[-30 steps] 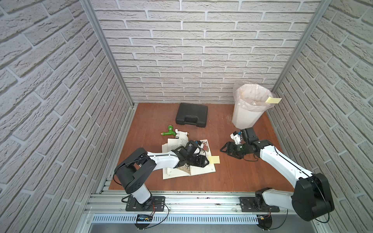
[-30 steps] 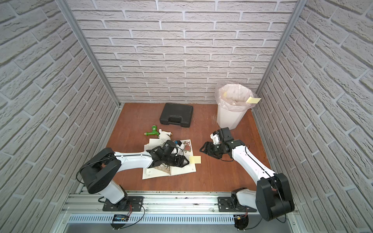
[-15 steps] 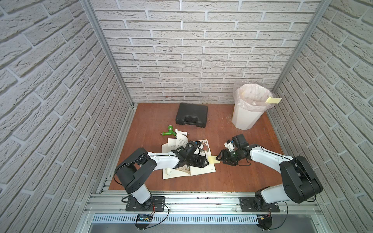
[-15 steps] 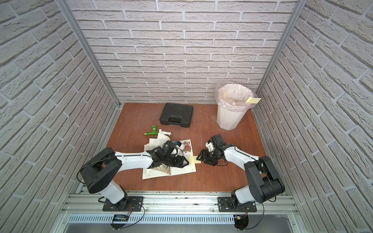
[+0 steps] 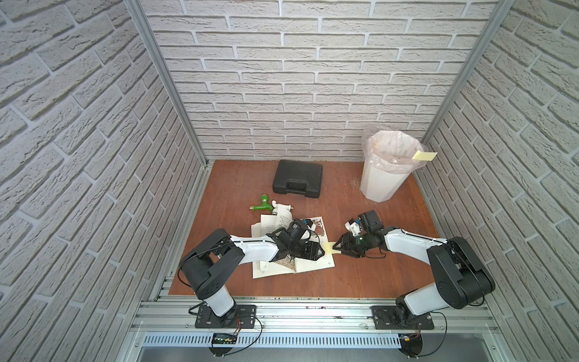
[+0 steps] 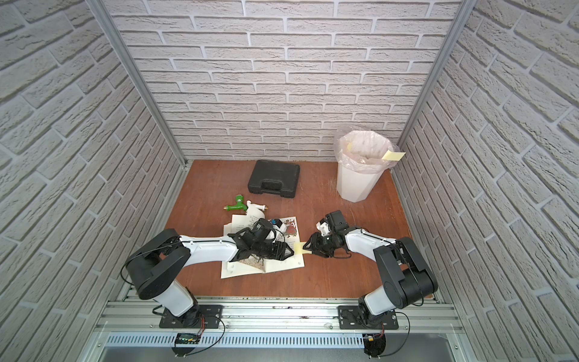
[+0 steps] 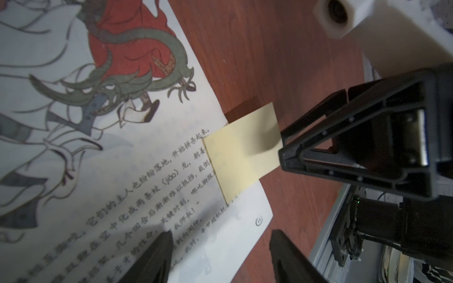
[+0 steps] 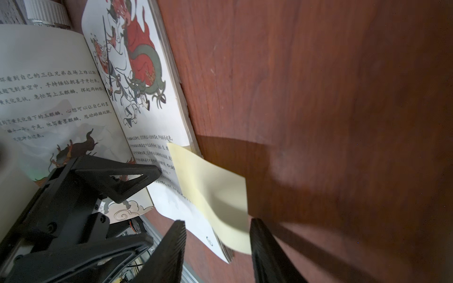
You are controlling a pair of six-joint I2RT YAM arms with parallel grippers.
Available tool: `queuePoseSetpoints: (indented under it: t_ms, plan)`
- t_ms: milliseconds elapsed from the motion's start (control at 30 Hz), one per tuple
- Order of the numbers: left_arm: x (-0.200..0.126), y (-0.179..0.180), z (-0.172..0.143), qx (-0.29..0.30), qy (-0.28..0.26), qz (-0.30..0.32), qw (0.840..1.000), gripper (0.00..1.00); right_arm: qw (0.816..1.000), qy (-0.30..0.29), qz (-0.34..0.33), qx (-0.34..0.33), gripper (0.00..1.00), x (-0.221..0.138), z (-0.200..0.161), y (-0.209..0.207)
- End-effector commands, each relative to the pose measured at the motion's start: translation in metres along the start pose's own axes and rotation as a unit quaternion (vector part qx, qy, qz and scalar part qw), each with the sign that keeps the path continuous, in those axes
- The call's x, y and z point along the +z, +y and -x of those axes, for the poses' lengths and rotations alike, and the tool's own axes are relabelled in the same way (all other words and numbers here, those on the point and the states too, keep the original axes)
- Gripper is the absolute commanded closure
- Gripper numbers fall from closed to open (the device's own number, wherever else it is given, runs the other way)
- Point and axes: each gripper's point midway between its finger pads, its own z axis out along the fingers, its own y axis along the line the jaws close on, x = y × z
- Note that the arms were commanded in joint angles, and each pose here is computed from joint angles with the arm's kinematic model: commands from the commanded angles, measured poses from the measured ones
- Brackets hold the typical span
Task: Peel off the used sticky note
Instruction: Tear off the note from the book.
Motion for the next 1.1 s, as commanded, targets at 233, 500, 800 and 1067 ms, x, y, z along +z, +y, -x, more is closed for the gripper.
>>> queuePoseSetpoints:
  t_ms: [233, 500, 800, 1067]
  plan:
    - [0.006, 0.01, -0.012, -0.007, 0.014, 0.01, 1.0, 0.33, 0.999, -0.006, 0.039, 0.004, 0.7, 0.001, 0.005, 0.017]
    - [0.007, 0.012, -0.013, -0.008, 0.017, 0.011, 1.0, 0.33, 0.998, -0.019, 0.056, 0.02, 0.9, 0.001, 0.011, 0.024]
    - [0.006, 0.013, -0.013, -0.008, 0.016, 0.012, 1.0, 0.33, 0.994, -0.042, 0.091, 0.046, 0.97, -0.001, 0.024, 0.038]
    - [0.004, 0.014, -0.014, -0.009, 0.015, 0.012, 1.0, 0.33, 0.992, -0.056, 0.096, 0.056, 0.97, -0.002, 0.031, 0.042]
